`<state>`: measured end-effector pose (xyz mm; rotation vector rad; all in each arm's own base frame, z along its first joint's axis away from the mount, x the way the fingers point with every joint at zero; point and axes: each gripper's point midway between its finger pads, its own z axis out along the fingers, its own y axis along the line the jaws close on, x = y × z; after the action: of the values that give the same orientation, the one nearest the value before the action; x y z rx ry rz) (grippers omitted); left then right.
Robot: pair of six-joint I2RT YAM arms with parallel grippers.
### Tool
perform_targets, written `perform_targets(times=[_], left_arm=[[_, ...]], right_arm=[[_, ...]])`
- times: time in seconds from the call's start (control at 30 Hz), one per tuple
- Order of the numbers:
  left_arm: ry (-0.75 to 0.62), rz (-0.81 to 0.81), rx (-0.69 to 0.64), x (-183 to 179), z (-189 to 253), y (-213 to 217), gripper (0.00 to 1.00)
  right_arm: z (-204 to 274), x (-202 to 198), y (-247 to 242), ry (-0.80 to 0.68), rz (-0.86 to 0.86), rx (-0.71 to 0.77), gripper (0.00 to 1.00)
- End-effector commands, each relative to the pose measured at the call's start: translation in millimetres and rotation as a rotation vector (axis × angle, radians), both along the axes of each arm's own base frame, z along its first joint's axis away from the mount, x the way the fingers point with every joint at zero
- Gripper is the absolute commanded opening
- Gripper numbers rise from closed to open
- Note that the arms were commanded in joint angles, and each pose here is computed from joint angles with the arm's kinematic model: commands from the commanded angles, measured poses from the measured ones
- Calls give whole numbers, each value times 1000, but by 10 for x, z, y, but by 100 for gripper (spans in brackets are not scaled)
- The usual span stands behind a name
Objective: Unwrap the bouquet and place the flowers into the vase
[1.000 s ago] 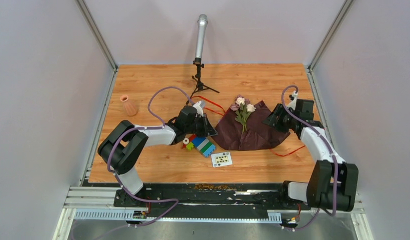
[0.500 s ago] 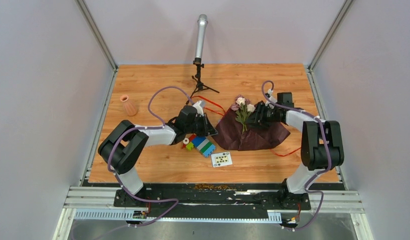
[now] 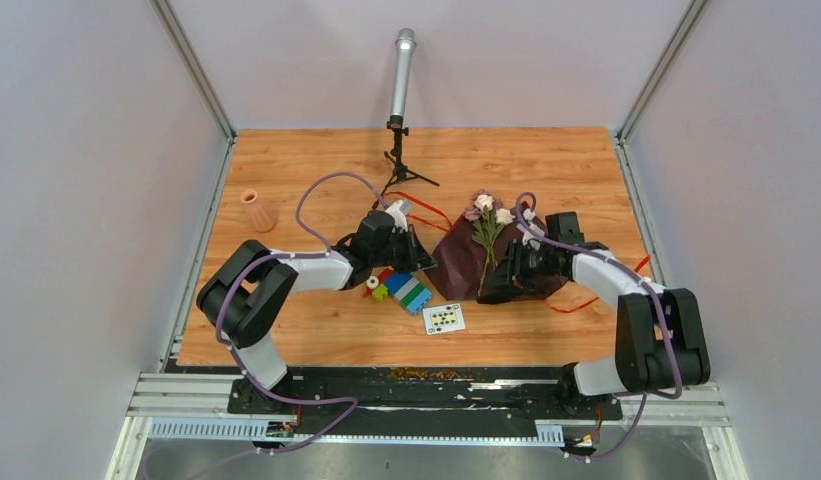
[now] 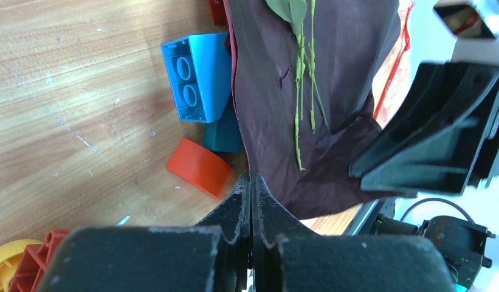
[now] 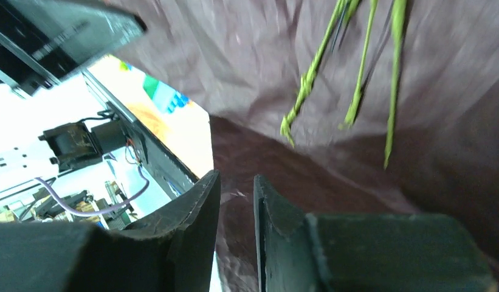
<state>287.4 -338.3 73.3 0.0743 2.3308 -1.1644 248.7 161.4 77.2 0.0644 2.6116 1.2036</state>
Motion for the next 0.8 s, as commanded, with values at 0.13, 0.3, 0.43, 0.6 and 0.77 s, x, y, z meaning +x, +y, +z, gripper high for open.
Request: perform_targets(times=[0.13, 0.3, 0.43, 0.6, 0.77], left_arm=[[-43, 21, -40, 78, 146, -49, 0], [-48, 12, -49, 82, 174, -72, 0], [-65, -8, -52, 71, 223, -85, 11], [-131, -38, -1, 97, 391, -45, 41], [-262, -3, 176, 214, 699, 232, 69]], right_arm=[[-221, -440, -143, 109, -117, -160, 28], [-448, -527, -317, 136, -204, -270, 33], [-531, -551, -342, 141, -243, -273, 35], [-388, -506, -338, 102, -231, -270, 40], [22, -344, -473, -19, -255, -340, 48]])
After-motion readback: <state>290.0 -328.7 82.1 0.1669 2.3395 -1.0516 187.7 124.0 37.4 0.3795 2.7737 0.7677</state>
